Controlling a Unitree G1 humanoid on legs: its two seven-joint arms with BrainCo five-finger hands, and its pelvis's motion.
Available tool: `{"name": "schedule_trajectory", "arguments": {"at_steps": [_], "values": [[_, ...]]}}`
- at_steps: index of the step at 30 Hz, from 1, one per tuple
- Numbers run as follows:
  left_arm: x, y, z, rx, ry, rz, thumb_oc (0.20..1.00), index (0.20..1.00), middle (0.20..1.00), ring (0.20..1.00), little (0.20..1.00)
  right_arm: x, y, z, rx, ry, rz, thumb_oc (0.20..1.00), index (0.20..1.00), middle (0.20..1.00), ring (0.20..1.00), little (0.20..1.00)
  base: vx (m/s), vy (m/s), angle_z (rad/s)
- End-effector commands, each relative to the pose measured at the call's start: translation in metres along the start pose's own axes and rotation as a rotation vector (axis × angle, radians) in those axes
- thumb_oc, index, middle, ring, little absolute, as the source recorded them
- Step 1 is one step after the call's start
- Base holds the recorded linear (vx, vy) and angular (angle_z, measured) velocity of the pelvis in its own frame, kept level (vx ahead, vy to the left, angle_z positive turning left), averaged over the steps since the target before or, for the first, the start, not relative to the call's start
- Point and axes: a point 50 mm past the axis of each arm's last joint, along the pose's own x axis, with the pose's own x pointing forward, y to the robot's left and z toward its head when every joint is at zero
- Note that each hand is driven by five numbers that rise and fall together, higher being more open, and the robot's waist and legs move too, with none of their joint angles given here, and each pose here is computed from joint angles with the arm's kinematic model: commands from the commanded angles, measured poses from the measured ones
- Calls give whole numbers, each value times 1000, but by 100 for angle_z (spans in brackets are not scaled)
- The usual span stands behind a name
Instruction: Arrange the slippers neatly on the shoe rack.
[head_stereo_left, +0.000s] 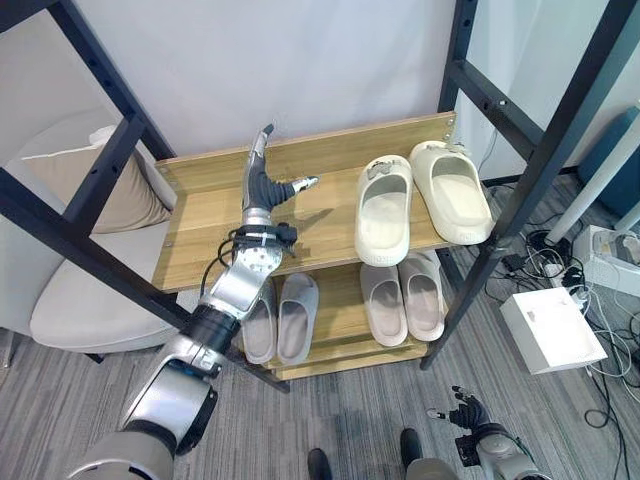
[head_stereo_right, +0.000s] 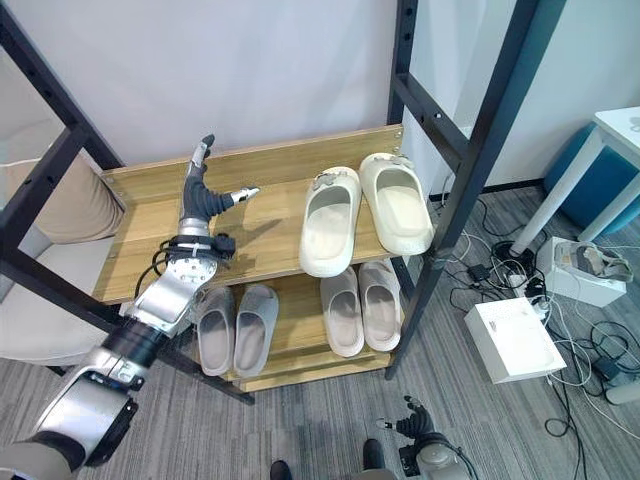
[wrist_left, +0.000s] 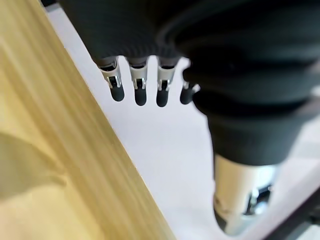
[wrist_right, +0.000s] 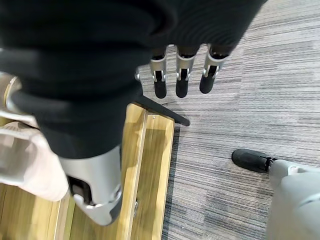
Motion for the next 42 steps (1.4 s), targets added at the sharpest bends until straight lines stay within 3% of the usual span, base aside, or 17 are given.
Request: {"name": "schedule_trajectory", "arguments": {"at_steps": [1, 2, 5, 10, 19, 23, 34, 42], "values": [[-1, 0, 19, -323, -55, -43, 1000, 1000, 1000, 1000, 1000, 3, 11, 7, 12, -6, 21, 1000, 1000, 1000, 1000, 1000, 0, 0, 0], [-1, 0, 18, -323, -54, -44, 1000, 1000, 1000, 1000, 1000, 3, 11, 7, 12, -5, 22, 1000, 1000, 1000, 1000, 1000, 0, 0, 0], [-21, -28, 15, -618, 61, -170, 1000, 1000, 1000, 1000, 1000, 3, 13, 11, 15, -2, 28, 1000, 1000, 1000, 1000, 1000, -12, 3, 8], [-27, -57, 20, -710, 124, -279, 1000, 1000, 1000, 1000, 1000, 3, 18, 15, 8, -9, 48, 1000, 1000, 1000, 1000, 1000, -8, 2, 3], [-22, -91, 28, -614, 128, -364, 1000, 1000, 1000, 1000, 1000, 3, 23, 17, -4, -19, 69, 1000, 1000, 1000, 1000, 1000, 0, 0, 0], [-18, -111, 19, -478, 169, -380, 1000, 1000, 1000, 1000, 1000, 3, 22, 19, -13, -26, 60, 1000, 1000, 1000, 1000, 1000, -3, -3, -3], [-3, -126, 0, -142, 213, -372, 1000, 1000, 1000, 1000, 1000, 5, 11, 15, -32, -21, 24, 1000, 1000, 1000, 1000, 1000, 0, -4, -6], [11, -131, 3, -131, 266, -331, 1000, 1000, 1000, 1000, 1000, 5, 7, 11, -61, -10, 15, 1000, 1000, 1000, 1000, 1000, 7, -4, -3]]}}
